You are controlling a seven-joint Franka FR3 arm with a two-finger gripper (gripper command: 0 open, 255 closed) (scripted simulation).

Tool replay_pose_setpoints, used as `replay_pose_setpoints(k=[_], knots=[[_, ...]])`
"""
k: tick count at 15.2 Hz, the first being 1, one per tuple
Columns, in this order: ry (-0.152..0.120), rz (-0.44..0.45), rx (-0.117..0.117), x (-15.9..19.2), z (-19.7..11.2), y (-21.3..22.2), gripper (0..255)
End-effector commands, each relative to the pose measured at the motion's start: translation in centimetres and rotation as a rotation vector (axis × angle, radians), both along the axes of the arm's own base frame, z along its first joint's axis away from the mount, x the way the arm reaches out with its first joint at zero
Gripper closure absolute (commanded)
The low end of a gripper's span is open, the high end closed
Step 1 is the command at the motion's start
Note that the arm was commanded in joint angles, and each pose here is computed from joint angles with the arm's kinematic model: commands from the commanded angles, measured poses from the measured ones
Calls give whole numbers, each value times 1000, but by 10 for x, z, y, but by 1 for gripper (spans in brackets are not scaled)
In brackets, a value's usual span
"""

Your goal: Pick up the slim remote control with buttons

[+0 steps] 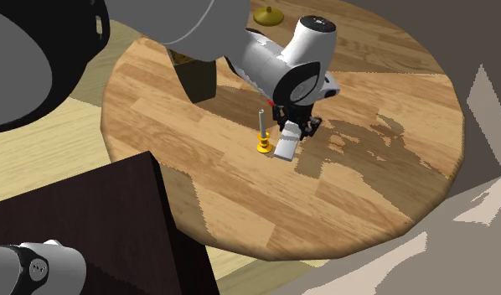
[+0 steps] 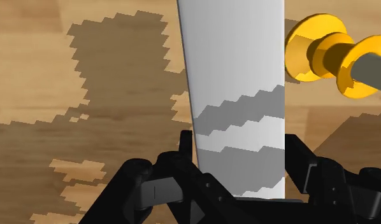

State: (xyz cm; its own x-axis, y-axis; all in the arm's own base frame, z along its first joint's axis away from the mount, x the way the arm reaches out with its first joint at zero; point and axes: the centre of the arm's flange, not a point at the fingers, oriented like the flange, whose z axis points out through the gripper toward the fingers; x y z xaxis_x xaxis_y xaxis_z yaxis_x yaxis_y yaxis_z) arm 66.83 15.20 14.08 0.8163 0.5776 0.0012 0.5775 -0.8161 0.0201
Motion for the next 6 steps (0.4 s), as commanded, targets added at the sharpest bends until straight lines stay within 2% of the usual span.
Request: replay_pose_setpoints(k=[1,6], knots=[[0,0,0,-1,12,0,255],[0,0,0,-1,28,0,255]])
